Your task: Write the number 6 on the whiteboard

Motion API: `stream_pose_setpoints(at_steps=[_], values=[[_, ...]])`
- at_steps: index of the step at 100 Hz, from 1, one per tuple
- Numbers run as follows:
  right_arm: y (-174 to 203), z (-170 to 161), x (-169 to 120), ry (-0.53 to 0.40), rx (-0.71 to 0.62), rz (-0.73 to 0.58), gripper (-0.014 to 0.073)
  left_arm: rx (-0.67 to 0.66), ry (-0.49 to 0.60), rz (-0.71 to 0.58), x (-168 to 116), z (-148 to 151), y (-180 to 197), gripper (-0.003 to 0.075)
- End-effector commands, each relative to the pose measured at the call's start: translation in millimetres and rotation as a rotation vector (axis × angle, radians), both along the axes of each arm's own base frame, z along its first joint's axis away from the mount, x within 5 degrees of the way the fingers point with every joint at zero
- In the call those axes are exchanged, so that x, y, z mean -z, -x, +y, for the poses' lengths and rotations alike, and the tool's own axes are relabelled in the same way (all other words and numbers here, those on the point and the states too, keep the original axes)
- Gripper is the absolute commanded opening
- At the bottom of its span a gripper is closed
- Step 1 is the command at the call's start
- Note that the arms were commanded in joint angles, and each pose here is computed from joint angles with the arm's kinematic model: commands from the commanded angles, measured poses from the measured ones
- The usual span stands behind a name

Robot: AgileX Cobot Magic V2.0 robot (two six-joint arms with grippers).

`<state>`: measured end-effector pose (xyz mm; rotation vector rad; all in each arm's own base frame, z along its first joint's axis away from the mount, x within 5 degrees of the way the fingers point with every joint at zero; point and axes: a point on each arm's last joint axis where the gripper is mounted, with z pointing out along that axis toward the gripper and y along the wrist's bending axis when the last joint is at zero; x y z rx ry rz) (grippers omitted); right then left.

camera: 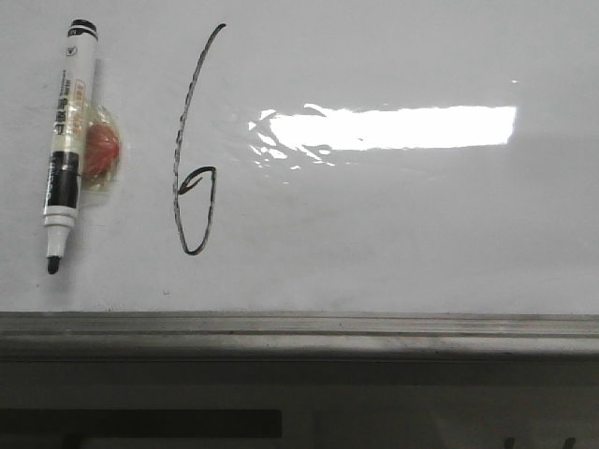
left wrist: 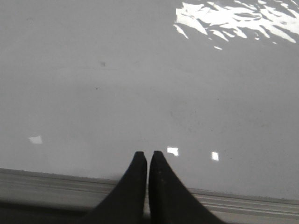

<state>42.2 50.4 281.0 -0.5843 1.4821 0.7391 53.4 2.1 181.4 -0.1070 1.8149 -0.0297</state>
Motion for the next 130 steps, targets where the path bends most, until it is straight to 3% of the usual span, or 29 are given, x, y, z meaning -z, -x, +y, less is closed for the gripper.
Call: stream_pose_setpoints(at_steps=[1, 69, 88, 109, 130], values=[[-1, -2, -14, -0.052, 0.028, -0.056, -0.0064, -0.006, 0.009, -0.030, 9, 0, 0, -0.0019], [-2, -3, -12, -0.034, 0.046, -0.074, -0.0064, -0.006, 0.009, -0.030, 9, 0, 0, -0.0019], [-12, -11, -21, -0.014, 0.226, -0.220, -0.0064, -0.006, 0.009, -0.030, 9, 0, 0, -0.0019], [-24, -26, -13, -0.115, 0.496, -0.190, -0.0064, -0.006, 0.009, -0.030, 9, 0, 0, -0.0019], [-33, -43, 18, -0.006, 0.753, -0.145, -0.0064, -0.006, 0.009, -0.030, 9, 0, 0, -0.0019]])
